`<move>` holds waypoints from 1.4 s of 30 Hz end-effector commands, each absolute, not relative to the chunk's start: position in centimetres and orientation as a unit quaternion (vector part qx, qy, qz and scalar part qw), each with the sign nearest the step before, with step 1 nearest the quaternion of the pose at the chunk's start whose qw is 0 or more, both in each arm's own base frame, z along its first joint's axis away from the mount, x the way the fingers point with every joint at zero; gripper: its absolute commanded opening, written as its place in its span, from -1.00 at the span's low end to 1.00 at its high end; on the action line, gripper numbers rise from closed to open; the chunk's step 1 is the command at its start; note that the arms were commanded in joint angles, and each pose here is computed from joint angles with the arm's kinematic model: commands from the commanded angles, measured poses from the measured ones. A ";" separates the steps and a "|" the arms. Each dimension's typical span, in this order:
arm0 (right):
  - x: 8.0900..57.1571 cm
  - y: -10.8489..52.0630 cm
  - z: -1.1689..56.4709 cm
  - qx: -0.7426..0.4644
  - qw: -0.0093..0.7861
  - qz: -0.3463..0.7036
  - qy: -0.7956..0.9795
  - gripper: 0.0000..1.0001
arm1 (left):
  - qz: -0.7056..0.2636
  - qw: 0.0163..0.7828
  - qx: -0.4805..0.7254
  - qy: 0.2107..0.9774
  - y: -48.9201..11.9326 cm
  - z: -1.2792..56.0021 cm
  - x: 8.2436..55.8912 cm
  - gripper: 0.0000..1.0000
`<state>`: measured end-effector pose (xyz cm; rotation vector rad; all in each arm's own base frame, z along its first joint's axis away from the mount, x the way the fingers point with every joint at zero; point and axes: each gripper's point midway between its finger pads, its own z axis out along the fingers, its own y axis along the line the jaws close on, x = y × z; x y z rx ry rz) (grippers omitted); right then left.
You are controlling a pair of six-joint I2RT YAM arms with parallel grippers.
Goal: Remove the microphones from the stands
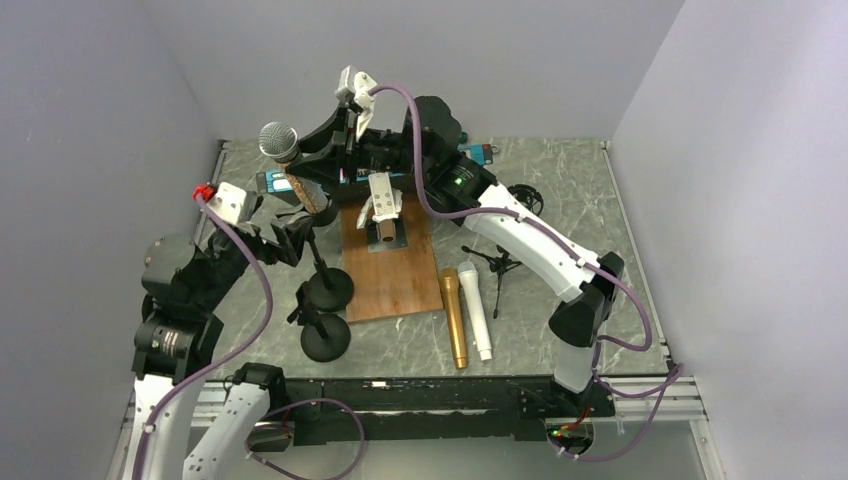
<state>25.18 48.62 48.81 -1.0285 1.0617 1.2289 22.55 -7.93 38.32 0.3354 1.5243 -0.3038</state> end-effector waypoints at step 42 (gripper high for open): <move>24.4 45.8 50.0 -0.464 0.538 0.572 0.410 -1.00 | -0.169 0.633 0.228 0.720 -10.8 32.1 26.3 -0.62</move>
